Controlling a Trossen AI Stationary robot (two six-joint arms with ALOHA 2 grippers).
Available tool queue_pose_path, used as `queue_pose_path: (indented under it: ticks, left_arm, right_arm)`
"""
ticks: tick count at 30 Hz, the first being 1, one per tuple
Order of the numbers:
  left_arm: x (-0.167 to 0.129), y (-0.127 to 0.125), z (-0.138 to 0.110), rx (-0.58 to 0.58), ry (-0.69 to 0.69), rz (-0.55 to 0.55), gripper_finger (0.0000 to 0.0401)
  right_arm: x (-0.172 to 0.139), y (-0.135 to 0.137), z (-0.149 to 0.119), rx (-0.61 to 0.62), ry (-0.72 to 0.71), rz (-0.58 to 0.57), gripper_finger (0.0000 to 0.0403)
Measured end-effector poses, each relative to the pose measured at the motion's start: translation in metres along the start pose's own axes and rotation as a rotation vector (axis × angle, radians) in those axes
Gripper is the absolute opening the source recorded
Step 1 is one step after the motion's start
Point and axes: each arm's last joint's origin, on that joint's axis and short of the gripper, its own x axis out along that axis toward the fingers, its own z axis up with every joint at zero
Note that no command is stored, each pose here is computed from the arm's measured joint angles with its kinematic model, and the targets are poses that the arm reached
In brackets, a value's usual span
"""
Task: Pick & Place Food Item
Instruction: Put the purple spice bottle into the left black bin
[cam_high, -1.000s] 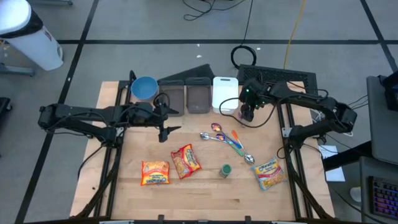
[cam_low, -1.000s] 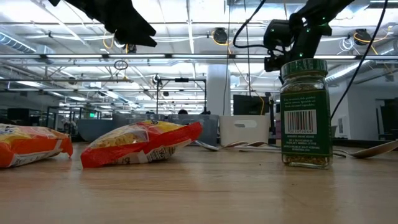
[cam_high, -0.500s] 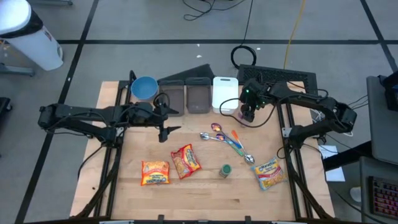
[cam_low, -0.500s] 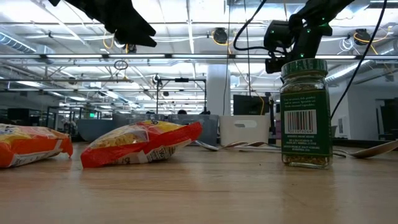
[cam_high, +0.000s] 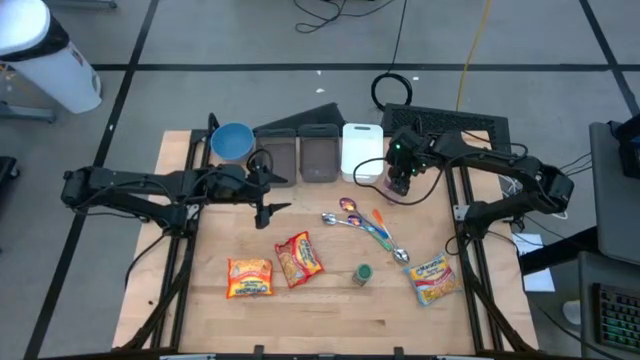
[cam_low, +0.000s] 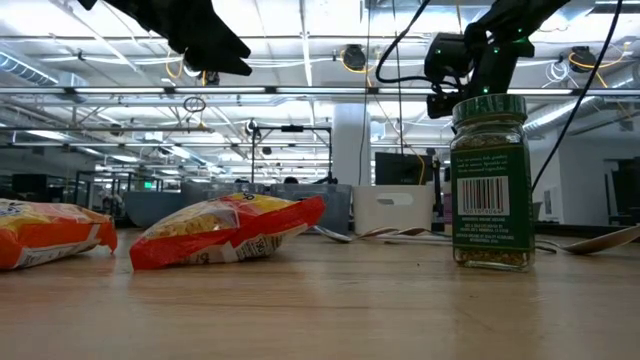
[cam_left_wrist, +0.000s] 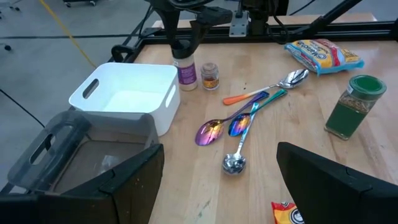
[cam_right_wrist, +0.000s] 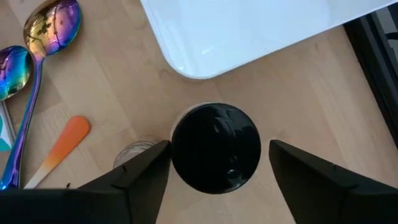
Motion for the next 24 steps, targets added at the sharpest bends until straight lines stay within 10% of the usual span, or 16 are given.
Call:
queue_pose_path:
  ticks: [7,24]
  left_arm:
    - [0.0,0.0,0.0,-0.009,0.0,0.0,0.0324]
    - [0.0,0.0,-0.001,-0.018,0.006,0.0,0.0324]
  right_arm:
    - [0.0,0.0,-0.001,-0.018,0.006,0.003,0.0191]
    - [-0.012,0.001,-0.006,-0.053,-0.003,-0.002,0.0191]
